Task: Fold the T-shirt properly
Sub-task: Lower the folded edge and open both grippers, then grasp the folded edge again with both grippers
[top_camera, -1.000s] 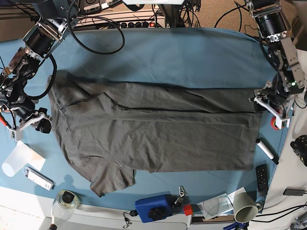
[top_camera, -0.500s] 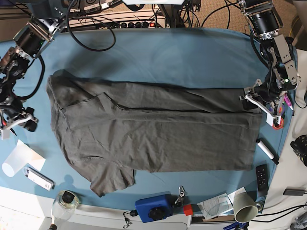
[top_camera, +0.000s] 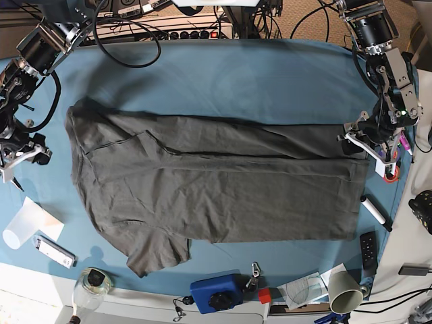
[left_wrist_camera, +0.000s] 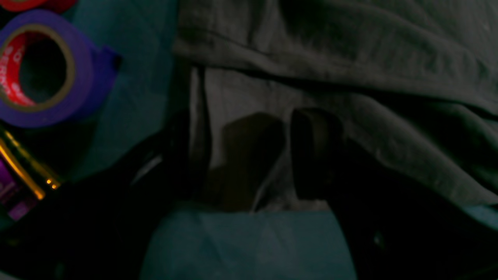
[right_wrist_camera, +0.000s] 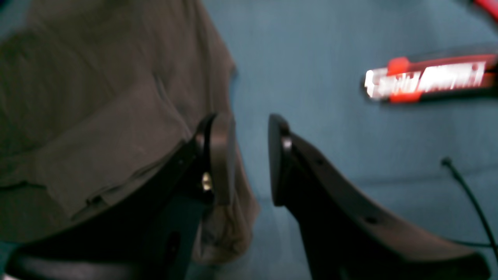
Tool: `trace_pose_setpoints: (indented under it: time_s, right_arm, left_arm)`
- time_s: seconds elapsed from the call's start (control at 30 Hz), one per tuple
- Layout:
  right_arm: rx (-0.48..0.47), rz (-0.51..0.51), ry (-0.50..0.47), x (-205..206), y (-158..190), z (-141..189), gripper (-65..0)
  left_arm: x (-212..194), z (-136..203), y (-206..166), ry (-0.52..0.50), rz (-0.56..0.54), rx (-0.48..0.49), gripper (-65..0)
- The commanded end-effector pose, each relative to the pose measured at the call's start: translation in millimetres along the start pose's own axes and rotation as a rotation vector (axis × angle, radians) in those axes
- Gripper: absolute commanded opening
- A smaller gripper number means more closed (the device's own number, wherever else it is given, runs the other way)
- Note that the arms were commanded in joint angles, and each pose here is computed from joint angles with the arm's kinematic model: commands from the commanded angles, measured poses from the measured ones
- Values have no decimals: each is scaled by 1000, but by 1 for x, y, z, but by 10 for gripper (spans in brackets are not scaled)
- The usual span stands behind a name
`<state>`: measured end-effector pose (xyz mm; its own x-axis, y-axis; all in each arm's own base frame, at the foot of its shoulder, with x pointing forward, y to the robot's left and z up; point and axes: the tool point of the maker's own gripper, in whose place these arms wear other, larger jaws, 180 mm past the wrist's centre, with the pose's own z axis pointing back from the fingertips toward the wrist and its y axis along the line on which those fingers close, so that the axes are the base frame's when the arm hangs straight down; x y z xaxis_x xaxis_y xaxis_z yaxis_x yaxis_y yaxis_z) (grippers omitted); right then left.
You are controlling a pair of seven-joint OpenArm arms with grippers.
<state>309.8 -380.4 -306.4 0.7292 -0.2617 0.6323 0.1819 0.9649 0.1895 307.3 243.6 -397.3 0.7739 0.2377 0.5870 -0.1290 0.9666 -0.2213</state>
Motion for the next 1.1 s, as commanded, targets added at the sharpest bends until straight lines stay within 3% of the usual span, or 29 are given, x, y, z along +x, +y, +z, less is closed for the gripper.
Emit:
trace_pose_setpoints:
  time_s: [0.0, 0.47, 0.8, 1.07]
  right_arm:
    - [-10, 20, -48, 17, -3, 9, -493]
    - [-66, -58, 57, -37, -21, 5, -493]
    - [-27, -125, 60, -67, -6, -18, -493]
    - [27, -232, 185, -119, -7, -44, -493]
  left_arm:
    - [2, 3, 4, 9, -8, 17, -285]
    - [-3, 3, -8, 37, 11, -48, -285]
    - [-8, 4, -10, 63, 18, -64, -285]
    - [-7, 4, -11, 61, 18, -64, -285]
